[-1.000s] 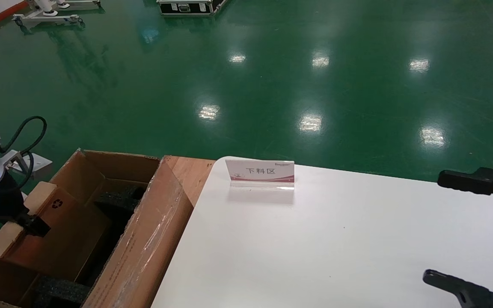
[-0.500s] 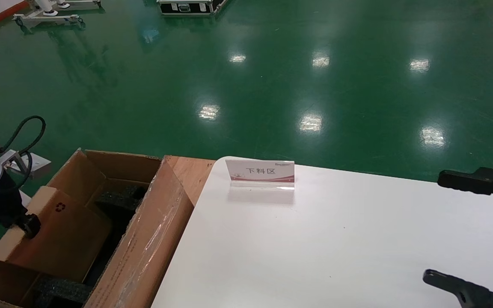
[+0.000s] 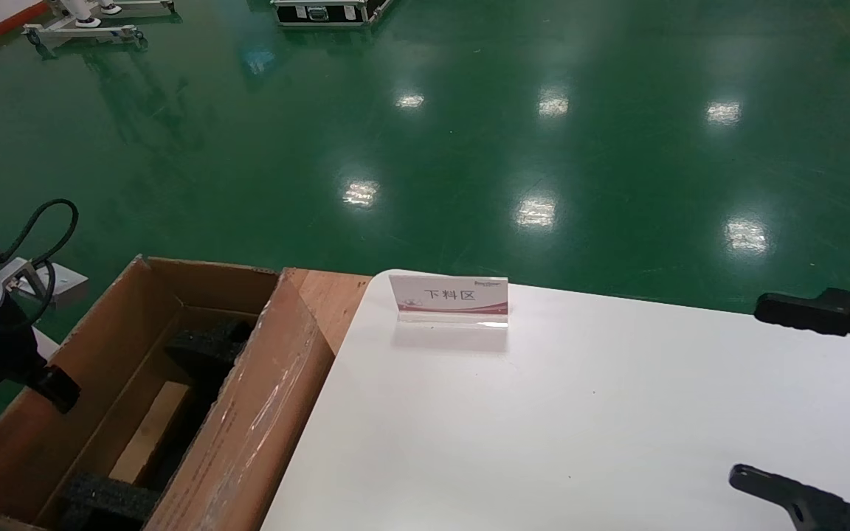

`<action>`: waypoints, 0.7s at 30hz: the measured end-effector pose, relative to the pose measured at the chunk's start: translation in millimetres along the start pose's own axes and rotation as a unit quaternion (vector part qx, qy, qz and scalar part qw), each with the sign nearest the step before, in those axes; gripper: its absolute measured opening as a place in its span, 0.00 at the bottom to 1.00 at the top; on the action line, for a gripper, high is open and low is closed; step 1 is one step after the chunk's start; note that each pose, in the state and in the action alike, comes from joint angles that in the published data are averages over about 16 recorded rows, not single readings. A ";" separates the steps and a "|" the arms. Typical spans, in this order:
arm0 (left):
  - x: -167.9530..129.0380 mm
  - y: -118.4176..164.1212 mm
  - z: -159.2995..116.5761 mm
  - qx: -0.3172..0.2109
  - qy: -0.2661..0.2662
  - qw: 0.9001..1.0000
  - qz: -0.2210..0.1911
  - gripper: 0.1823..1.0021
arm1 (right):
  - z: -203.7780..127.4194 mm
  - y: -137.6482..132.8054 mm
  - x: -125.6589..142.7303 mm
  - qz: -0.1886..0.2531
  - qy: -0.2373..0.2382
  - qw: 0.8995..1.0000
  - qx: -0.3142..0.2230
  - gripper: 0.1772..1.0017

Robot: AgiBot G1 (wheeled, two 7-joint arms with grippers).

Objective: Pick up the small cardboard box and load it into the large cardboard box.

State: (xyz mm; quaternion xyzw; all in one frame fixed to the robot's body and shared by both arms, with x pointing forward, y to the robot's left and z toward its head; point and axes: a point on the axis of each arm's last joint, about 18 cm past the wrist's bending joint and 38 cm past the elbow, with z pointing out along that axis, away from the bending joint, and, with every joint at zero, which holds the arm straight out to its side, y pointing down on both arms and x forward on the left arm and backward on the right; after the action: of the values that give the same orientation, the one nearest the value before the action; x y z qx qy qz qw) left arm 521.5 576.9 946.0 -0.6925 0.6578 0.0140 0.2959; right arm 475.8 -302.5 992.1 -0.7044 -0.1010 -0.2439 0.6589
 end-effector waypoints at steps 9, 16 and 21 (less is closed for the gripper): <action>-0.2 -15.0 -31.6 0.088 0.028 0.995 0.028 0.90 | 0.0 0.0 0.1 0.000 0.000 1.000 0.000 1.00; 9.4 -22.3 -74.8 0.208 0.074 0.973 0.067 0.97 | 0.0 0.0 0.1 0.000 0.000 1.000 0.000 1.00; 18.4 -21.8 -102.1 0.280 0.098 0.950 0.097 0.99 | -0.1 0.0 0.1 0.000 0.000 1.000 0.000 1.00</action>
State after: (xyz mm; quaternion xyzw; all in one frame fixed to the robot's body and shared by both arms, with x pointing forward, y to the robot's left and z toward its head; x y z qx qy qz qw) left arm 506.3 515.7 1031.3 -0.5130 0.7250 -0.2102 0.4086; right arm 475.8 -302.6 992.1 -0.7044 -0.1010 -0.2439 0.6589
